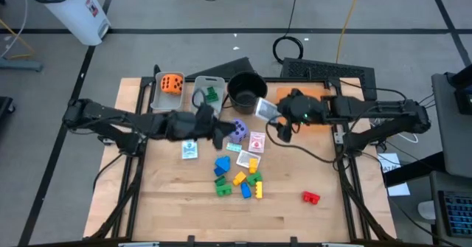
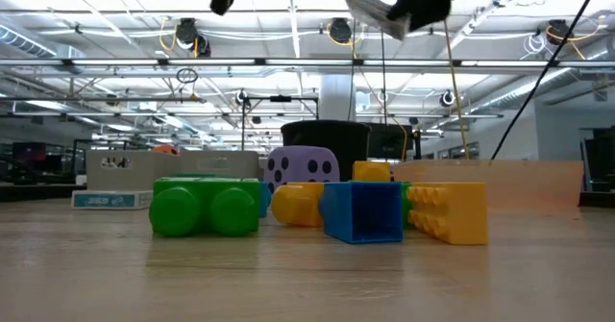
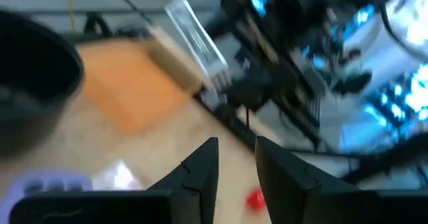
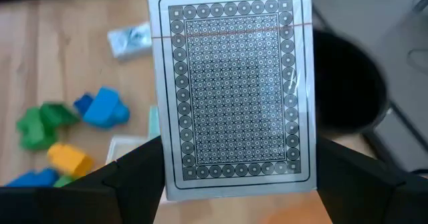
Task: Pick & Place Toys
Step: Put the black deck of cards into the orange bin
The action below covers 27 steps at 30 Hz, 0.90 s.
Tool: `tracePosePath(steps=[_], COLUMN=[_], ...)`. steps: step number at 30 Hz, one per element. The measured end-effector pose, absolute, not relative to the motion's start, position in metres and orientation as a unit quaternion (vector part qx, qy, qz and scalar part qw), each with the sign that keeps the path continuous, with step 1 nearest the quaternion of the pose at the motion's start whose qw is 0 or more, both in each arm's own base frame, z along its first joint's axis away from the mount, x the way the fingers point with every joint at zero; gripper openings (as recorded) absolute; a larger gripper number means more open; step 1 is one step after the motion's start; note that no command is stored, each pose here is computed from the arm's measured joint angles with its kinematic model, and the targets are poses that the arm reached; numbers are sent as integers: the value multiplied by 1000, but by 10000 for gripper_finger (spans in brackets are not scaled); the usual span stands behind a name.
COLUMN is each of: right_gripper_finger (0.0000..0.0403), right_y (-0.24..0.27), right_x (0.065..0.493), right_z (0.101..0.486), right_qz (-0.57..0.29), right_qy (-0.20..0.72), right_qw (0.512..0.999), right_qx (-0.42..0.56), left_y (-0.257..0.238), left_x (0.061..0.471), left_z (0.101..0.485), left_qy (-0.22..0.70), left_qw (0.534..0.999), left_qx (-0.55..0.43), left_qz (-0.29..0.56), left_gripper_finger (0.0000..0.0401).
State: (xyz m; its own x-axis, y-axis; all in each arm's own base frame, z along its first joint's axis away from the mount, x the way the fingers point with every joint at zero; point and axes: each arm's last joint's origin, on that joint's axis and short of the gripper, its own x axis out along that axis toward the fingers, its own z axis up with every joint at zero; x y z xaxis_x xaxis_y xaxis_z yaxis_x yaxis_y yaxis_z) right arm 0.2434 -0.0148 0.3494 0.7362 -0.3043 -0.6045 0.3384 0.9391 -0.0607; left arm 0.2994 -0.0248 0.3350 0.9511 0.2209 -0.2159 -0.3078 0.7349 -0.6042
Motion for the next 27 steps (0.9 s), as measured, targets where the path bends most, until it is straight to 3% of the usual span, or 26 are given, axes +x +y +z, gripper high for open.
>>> tracePosePath(steps=[7, 19, 27], right_gripper_finger=[318, 318, 318], right_y=[-28, -40, -41], right_x=[272, 302, 318], right_z=[367, 359, 348], right_qz=[-195, -233, -233], right_qy=[311, 291, 291], right_qw=[930, 928, 927], right_qx=[3, 31, 32], left_y=[38, 94, 96], left_x=[301, 288, 294], left_z=[343, 343, 336], left_qy=[30, 41, 58], left_qw=[925, 933, 939], left_qx=[-361, -346, -330], left_qz=[118, 86, 76], left_gripper_finger=[113, 257, 286])
